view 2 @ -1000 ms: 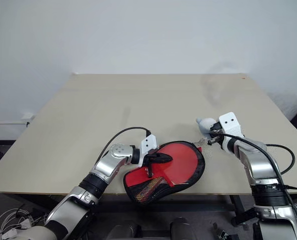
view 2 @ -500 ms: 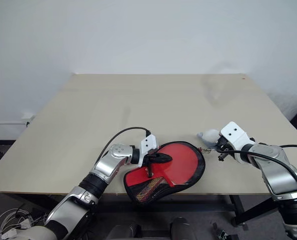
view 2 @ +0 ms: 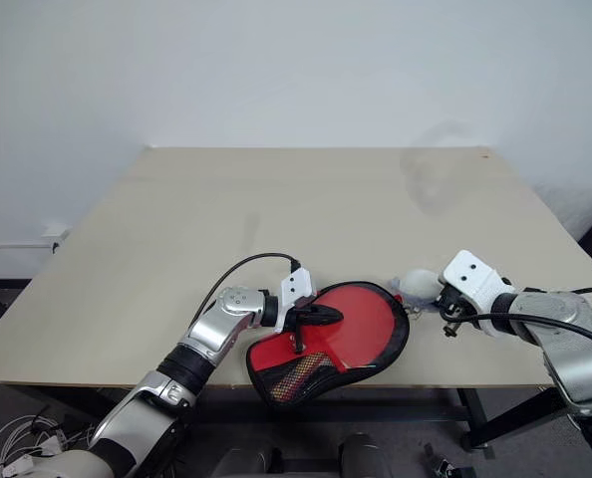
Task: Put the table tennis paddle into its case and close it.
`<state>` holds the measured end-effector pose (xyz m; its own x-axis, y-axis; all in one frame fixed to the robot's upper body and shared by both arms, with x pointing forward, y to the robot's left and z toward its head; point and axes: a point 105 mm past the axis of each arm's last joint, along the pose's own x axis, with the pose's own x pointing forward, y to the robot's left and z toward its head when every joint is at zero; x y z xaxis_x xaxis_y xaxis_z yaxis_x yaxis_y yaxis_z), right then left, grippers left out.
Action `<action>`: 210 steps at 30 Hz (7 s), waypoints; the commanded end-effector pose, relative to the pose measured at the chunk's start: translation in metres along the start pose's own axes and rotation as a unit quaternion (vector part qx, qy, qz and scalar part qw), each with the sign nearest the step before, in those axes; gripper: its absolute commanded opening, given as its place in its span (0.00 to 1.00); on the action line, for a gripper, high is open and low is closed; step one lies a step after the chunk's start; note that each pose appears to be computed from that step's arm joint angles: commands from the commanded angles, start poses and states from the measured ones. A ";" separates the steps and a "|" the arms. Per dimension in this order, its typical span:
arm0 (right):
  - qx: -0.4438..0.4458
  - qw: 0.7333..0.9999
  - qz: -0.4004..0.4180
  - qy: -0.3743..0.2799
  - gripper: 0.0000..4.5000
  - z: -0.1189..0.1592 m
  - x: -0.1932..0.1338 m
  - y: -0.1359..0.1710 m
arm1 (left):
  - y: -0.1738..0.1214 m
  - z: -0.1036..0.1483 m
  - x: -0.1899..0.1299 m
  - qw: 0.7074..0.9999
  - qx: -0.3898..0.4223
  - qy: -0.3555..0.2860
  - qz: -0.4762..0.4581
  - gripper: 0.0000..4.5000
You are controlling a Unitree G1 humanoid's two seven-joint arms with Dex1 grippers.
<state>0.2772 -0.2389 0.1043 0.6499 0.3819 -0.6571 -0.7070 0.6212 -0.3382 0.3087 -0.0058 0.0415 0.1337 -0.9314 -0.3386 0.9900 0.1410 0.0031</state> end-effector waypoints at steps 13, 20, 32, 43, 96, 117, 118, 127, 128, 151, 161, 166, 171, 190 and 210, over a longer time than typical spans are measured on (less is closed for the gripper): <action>-0.010 0.996 0.087 0.007 0.08 -0.008 -0.026 0.035 | -0.004 -0.013 0.002 1.000 -0.014 0.023 -0.003 0.00; -0.001 0.991 0.133 -0.014 0.08 -0.004 -0.033 0.056 | -0.004 -0.014 0.002 1.000 -0.016 0.024 -0.004 0.00; 0.020 0.976 0.207 -0.061 0.08 0.013 -0.034 0.091 | -0.004 -0.014 0.005 1.000 -0.015 0.023 -0.005 0.00; 0.044 0.959 0.268 -0.077 0.08 0.014 -0.040 0.117 | -0.006 -0.014 0.006 1.000 -0.016 0.023 -0.007 0.00; 0.112 0.891 0.399 -0.186 0.08 0.062 -0.039 0.177 | -0.007 -0.022 -0.008 0.999 -0.014 0.042 -0.004 0.00; 0.136 0.915 0.344 -0.162 0.99 0.060 -0.031 0.150 | -0.007 -0.022 -0.007 0.999 -0.016 0.044 -0.002 0.00; 0.134 0.918 0.337 -0.161 0.99 0.060 -0.031 0.147 | -0.006 -0.021 -0.006 0.999 -0.015 0.043 -0.002 0.00; 0.197 0.960 0.155 -0.128 0.99 0.038 -0.005 0.067 | -0.005 -0.018 0.002 0.999 -0.014 0.033 -0.004 0.00; 0.211 0.961 0.132 -0.119 0.99 0.032 -0.001 0.058 | -0.005 -0.017 0.003 0.999 -0.014 0.032 -0.004 0.00; 0.432 0.893 0.113 -0.055 0.99 -0.010 0.021 0.042 | 0.010 -0.004 0.005 1.000 -0.018 -0.003 0.022 0.00; 0.432 0.892 0.121 -0.056 0.99 -0.008 0.025 0.046 | 0.029 0.028 -0.002 0.995 -0.034 -0.080 0.051 0.00; 0.432 0.892 0.120 -0.057 0.99 -0.007 0.026 0.045 | 0.035 0.049 -0.007 0.990 -0.035 -0.122 0.055 0.00; 0.431 0.892 0.122 -0.059 0.99 -0.005 0.027 0.045 | 0.037 0.060 -0.011 0.988 -0.030 -0.138 0.059 0.00; 0.427 0.892 0.130 -0.073 0.10 0.002 0.028 0.046 | 0.039 0.059 -0.013 0.988 -0.033 -0.139 0.064 0.00; 0.372 0.912 -0.006 -0.174 0.01 0.062 0.020 -0.038 | 0.038 0.059 -0.012 0.987 -0.038 -0.142 0.064 0.00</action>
<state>0.3137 -0.1987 0.1153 0.6927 0.5588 -0.4559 -0.4238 0.8269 0.3696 0.3454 -0.0046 0.0829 0.2809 -0.9537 -0.1079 0.9527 0.2906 -0.0887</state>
